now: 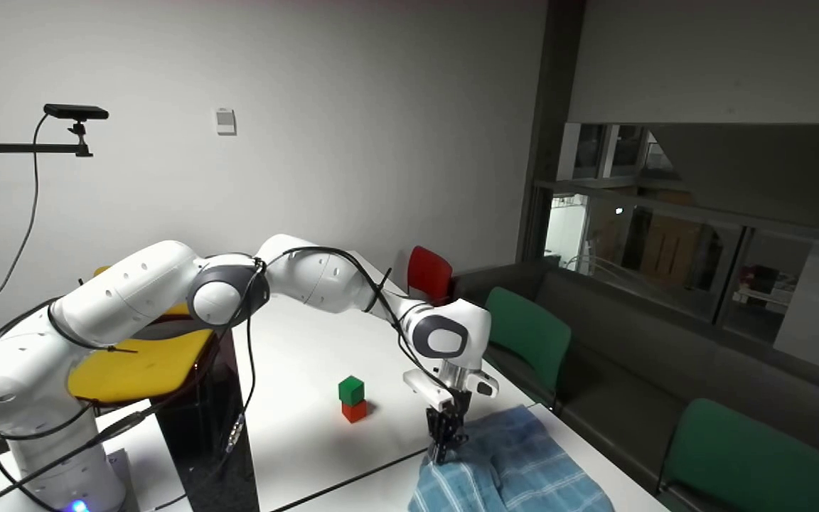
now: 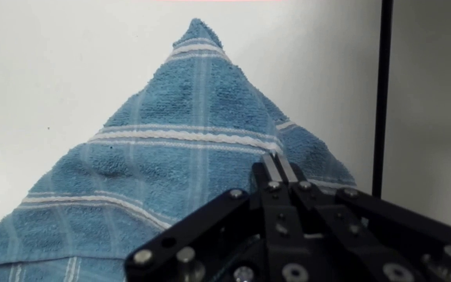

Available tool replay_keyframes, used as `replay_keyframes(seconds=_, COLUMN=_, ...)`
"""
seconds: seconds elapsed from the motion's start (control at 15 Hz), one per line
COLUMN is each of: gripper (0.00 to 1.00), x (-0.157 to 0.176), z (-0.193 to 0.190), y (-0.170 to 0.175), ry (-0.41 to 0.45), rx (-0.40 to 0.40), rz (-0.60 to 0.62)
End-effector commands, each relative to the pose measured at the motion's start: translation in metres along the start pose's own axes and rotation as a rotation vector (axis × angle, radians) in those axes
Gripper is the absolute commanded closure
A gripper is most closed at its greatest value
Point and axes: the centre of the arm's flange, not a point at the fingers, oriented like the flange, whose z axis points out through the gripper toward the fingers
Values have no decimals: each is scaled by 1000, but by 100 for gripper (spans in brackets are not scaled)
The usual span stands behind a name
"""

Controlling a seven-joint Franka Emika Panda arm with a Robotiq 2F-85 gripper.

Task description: Unfold the blue towel

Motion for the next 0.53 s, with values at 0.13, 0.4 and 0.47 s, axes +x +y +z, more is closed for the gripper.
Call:
replay_keyframes(seconds=0.13, gripper=100, x=-19, z=-30, y=23, ry=95, rx=45, rz=23)
replay_keyframes(seconds=0.4, gripper=100, x=-54, z=-52, y=66, ry=233, rx=95, rz=117)
replay_keyframes(seconds=0.47, gripper=100, x=-61, z=-56, y=76, ry=256, rx=105, rz=145)
